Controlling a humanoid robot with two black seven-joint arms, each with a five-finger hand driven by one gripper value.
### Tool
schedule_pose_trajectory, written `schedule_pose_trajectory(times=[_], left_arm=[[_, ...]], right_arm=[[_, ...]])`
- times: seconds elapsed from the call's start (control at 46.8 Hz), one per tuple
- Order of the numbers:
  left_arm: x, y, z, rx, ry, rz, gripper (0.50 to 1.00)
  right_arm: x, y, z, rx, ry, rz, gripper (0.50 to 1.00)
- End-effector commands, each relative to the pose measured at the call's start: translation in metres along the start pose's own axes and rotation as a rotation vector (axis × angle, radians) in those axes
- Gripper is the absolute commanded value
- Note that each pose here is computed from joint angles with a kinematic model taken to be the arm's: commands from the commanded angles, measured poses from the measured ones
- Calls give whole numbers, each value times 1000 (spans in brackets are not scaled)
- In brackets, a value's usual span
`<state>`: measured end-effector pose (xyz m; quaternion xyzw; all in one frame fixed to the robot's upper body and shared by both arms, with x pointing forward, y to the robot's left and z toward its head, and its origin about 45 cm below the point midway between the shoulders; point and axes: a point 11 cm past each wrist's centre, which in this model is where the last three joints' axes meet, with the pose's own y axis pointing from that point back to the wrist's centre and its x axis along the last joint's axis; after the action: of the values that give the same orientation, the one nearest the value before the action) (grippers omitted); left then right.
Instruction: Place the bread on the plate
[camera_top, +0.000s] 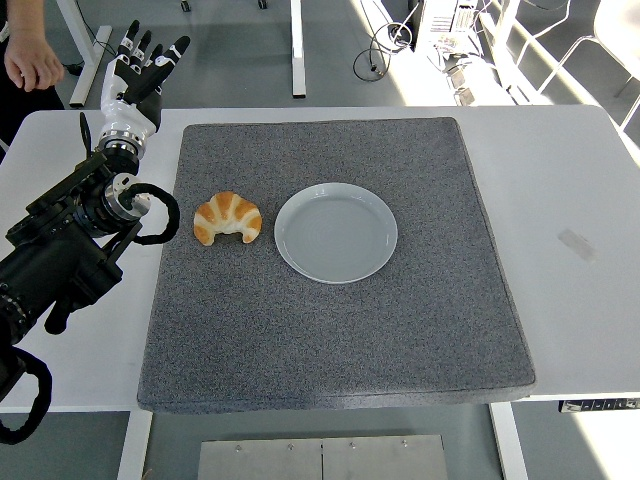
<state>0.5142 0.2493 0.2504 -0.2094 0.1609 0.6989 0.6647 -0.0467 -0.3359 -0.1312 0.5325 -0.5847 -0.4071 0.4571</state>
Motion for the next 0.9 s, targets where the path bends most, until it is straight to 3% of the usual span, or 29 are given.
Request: schedule_pose_trajectory(times=[0.0, 0.876], left_arm=[[-1, 0, -1, 1, 3, -4, 992], [2, 0, 2, 4, 22, -11, 992]], right_arm=[[0, 0, 0, 0, 0, 0, 1000], [0, 0, 0, 0, 0, 0, 1000]])
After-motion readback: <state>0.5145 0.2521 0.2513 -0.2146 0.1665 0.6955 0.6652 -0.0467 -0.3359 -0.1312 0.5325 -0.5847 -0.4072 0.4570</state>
